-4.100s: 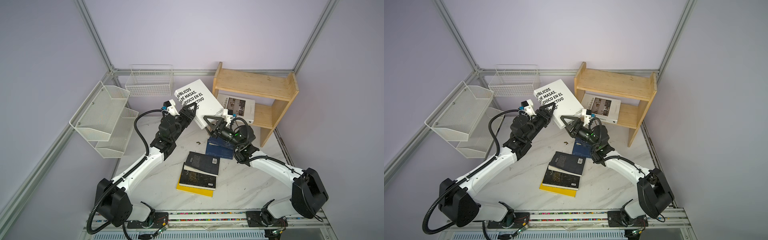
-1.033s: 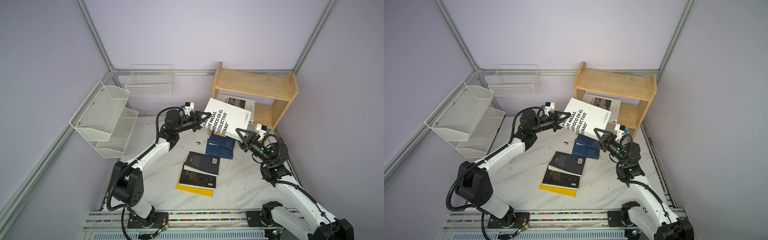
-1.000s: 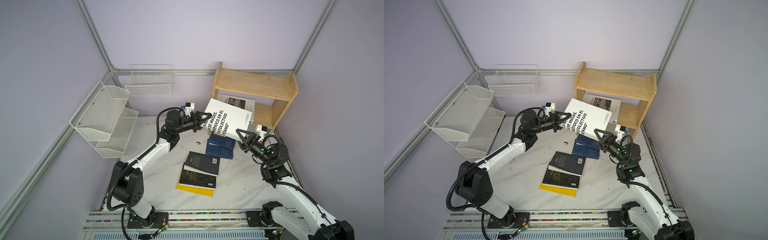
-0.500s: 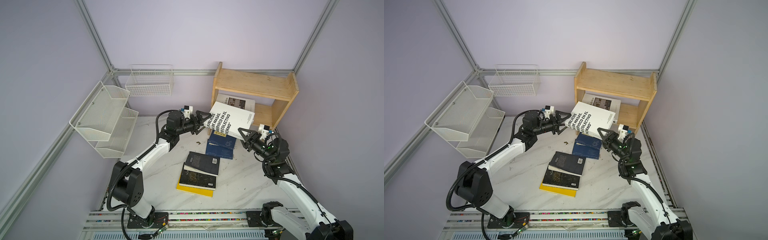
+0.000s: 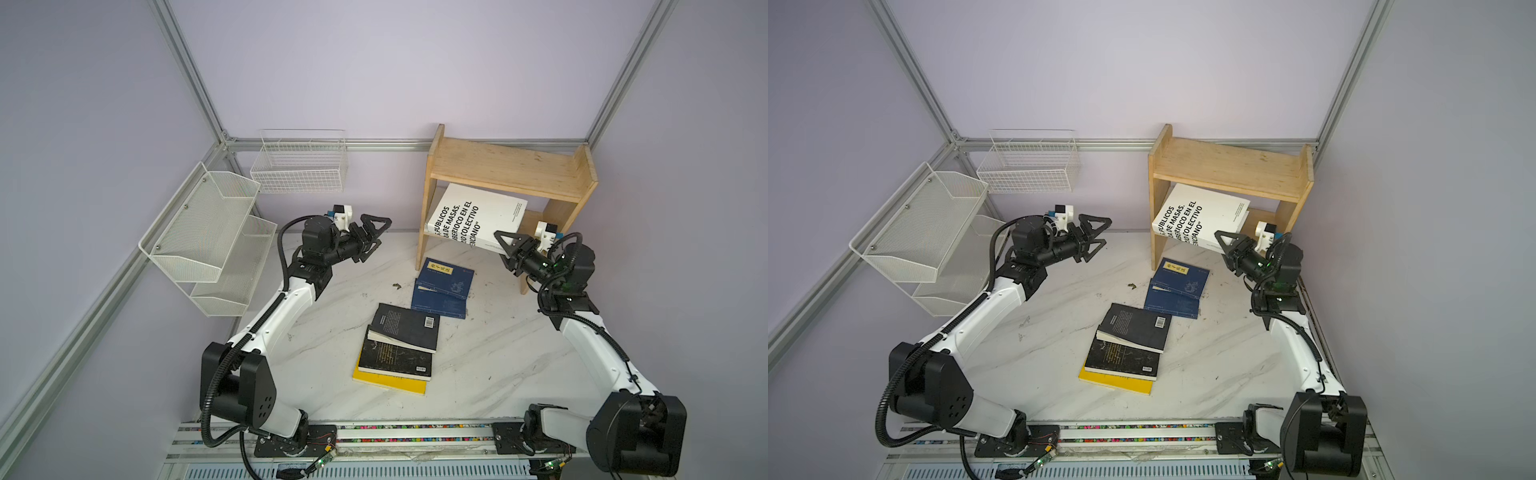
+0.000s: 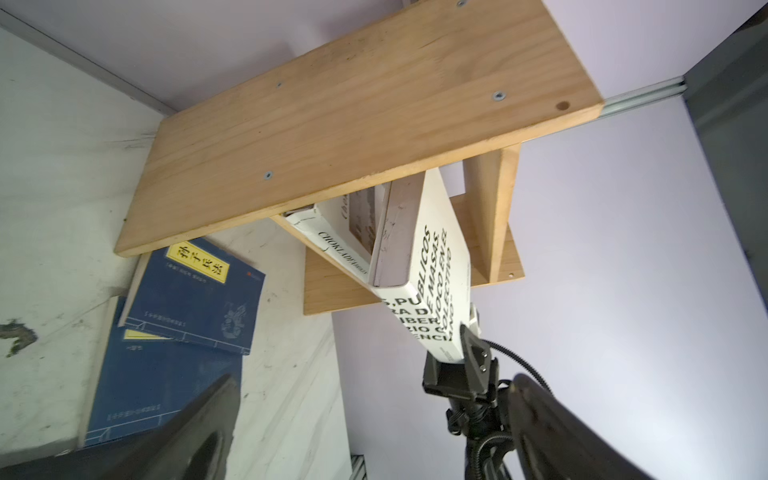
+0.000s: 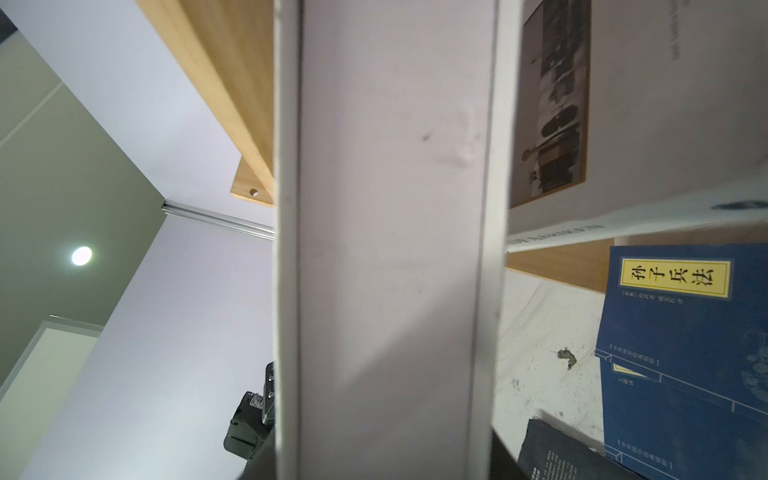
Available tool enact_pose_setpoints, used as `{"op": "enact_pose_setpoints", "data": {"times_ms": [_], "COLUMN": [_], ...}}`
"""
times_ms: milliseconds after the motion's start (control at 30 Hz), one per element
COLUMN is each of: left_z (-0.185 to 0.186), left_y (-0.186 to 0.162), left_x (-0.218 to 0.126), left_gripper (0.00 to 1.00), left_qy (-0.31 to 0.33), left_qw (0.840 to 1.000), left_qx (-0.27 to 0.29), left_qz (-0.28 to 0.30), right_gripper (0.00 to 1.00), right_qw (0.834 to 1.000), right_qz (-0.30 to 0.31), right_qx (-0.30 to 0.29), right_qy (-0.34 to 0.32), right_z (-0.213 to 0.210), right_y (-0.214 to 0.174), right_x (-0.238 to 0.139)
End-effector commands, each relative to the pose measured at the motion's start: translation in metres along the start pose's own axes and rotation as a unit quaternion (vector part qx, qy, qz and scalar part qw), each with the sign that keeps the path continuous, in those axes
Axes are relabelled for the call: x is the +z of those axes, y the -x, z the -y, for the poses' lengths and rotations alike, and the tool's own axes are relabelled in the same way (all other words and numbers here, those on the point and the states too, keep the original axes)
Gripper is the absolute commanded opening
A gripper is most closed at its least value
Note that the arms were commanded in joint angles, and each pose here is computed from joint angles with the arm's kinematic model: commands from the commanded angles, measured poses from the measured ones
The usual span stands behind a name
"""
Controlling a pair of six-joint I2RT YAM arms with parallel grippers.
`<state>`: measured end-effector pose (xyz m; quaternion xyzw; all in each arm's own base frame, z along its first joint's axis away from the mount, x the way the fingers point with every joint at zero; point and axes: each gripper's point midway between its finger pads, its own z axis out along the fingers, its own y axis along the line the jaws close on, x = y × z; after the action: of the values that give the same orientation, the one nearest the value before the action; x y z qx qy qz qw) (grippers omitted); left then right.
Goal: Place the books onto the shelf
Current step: 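Push the white book into the shelf with the right gripper while left gripper withdraws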
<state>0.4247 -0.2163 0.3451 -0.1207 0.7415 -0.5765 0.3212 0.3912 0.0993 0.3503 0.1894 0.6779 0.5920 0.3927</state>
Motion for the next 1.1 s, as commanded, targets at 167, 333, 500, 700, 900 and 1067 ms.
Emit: {"op": "enact_pose_setpoints", "data": {"times_ms": [167, 333, 500, 700, 900, 1067], "left_z": [0.009, 0.007, 0.007, 0.01, 0.01, 0.012], "left_y": [0.008, 0.014, 0.021, 0.028, 0.03, 0.03], "left_x": [0.005, 0.012, 0.022, 0.037, 0.053, 0.063], "left_gripper": [0.99, 1.0, 1.0, 1.0, 1.0, 1.0], "left_qy": [0.027, 0.032, 0.027, 0.019, 0.013, 0.008], "left_qw": [0.995, 0.994, 0.993, 0.992, 0.992, 0.991], "left_qx": [0.099, 0.107, 0.111, 0.122, 0.125, 0.131], "left_qz": [-0.019, -0.016, -0.02, -0.025, -0.034, -0.04], "right_gripper": [0.41, 0.4, 0.4, 0.4, 0.4, 0.4], "right_qw": [0.997, 0.998, 0.998, 0.998, 0.999, 0.999], "right_qz": [-0.019, -0.008, -0.023, -0.018, -0.012, -0.023], "right_qx": [-0.069, -0.065, -0.059, -0.052, -0.043, -0.036], "right_qy": [-0.01, -0.022, -0.025, -0.011, -0.006, -0.018], "right_z": [-0.013, 0.001, 0.008, 0.01, 0.013, 0.024], "right_y": [0.022, 0.037, 0.04, 0.043, 0.049, 0.051], "right_x": [0.02, 0.035, 0.045, 0.049, 0.055, 0.061]}}
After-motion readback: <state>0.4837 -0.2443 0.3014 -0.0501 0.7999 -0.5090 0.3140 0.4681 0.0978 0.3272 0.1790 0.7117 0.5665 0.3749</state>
